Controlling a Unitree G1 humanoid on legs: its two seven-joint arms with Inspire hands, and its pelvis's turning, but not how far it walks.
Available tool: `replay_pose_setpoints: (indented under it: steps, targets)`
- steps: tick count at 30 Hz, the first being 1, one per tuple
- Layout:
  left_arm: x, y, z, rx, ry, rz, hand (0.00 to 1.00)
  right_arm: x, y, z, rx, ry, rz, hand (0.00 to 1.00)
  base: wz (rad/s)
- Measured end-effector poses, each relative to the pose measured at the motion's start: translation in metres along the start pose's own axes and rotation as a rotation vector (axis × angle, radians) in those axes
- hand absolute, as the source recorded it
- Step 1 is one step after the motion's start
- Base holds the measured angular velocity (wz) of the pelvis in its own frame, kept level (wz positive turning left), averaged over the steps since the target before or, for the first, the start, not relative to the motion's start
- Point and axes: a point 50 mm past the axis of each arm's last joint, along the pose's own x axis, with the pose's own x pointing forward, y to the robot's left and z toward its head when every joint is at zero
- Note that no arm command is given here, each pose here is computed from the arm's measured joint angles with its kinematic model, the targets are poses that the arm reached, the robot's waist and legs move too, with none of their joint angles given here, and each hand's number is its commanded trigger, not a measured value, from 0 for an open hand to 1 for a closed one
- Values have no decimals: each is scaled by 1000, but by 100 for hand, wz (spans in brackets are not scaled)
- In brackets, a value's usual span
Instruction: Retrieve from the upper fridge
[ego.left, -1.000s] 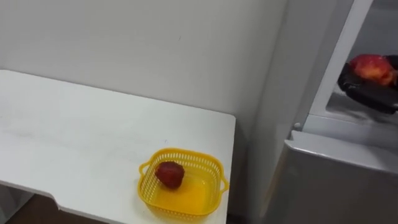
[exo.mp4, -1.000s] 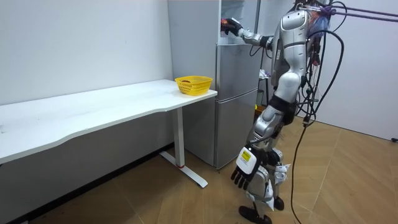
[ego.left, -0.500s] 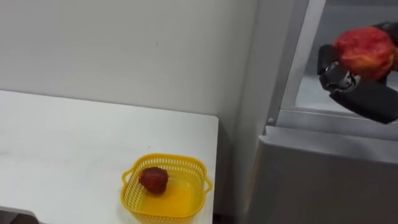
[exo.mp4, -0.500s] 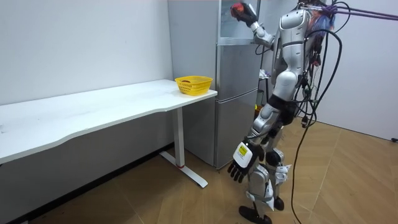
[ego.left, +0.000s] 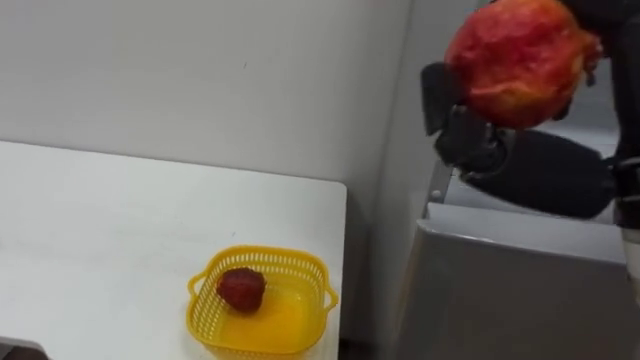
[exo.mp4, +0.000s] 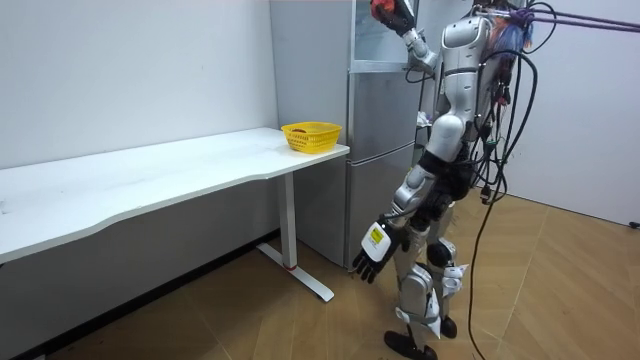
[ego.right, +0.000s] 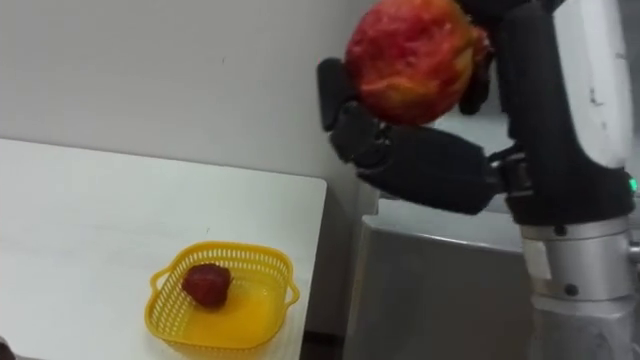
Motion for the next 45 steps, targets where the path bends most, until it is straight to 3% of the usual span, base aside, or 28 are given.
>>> replay_pose_setpoints:
  steps: [14,26,34,45]
  targets:
    - [1,-4,-13,23,78,-54,0,-13,48,12,-31,-55,293,100,5]
    - [1,1,-15,53,82,-89,0,-21,80,-23,-123,75,516,100,7]
    - [-1,-3,-22,49,97,-114,0,-48,97,-58,-193,241,660,100,6]
    - [0,-2,-20,54,98,-126,0,-73,115,-72,-265,284,797,100,7]
